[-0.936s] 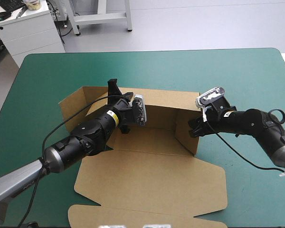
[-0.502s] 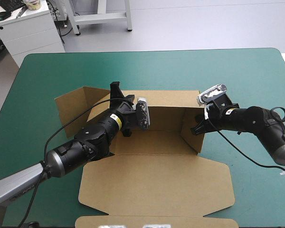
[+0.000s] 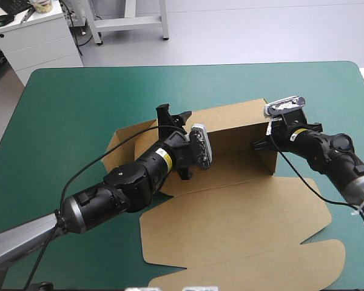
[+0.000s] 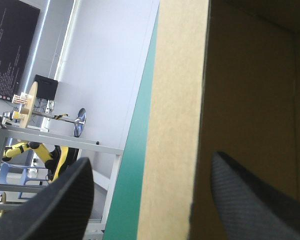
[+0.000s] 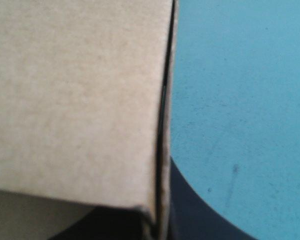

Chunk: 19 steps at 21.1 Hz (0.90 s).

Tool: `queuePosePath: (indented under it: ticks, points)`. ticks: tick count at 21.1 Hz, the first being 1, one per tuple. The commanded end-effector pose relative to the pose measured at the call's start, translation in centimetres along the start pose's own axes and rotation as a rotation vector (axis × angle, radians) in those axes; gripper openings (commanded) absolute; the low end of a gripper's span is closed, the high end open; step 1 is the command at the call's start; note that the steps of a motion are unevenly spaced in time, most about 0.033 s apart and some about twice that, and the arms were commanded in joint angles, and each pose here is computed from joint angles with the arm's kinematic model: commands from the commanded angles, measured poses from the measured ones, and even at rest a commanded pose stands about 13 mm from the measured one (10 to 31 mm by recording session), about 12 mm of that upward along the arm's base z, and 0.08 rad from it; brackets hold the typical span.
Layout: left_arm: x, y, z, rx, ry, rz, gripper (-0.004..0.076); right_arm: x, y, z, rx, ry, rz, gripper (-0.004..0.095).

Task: Fold the box

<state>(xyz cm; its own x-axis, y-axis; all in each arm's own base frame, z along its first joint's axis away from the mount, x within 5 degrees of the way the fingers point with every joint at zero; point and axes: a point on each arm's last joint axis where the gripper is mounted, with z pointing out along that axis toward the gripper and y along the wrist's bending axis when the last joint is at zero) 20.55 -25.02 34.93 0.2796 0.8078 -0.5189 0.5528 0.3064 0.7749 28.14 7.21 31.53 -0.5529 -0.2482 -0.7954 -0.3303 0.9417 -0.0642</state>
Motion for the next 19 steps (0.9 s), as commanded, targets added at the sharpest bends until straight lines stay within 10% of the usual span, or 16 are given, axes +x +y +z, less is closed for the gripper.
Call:
queuePosePath:
  ticks: [1, 5, 6, 8, 19]
  points:
    - [-2.0, 1.0, -2.3, -0.041, -0.06, -0.016, 0.0505, -2.6, -0.6, -1.2, 0.045, -0.155, 0.041, -0.0016]
    - [-3.2, -0.7, -3.5, -0.019, -0.021, 0.039, 0.0346, -2.6, -0.6, -1.2, 0.045, -0.157, 0.043, -0.0017]
    - [-3.6, -1.2, -4.0, -0.012, -0.026, 0.12, 0.0142, -2.6, -0.6, -1.2, 0.043, -0.155, 0.052, -0.0019]
    - [-4.2, -1.3, -4.5, -0.007, -0.03, 0.205, 0.0013, -2.6, -0.6, -1.2, 0.042, -0.153, 0.056, -0.0019]
    - [-6.4, 4.8, -7.5, 0.223, -0.03, -0.07, 0.0017, -2.5, -0.5, -1.2, 0.04, -0.145, 0.069, -0.0019]
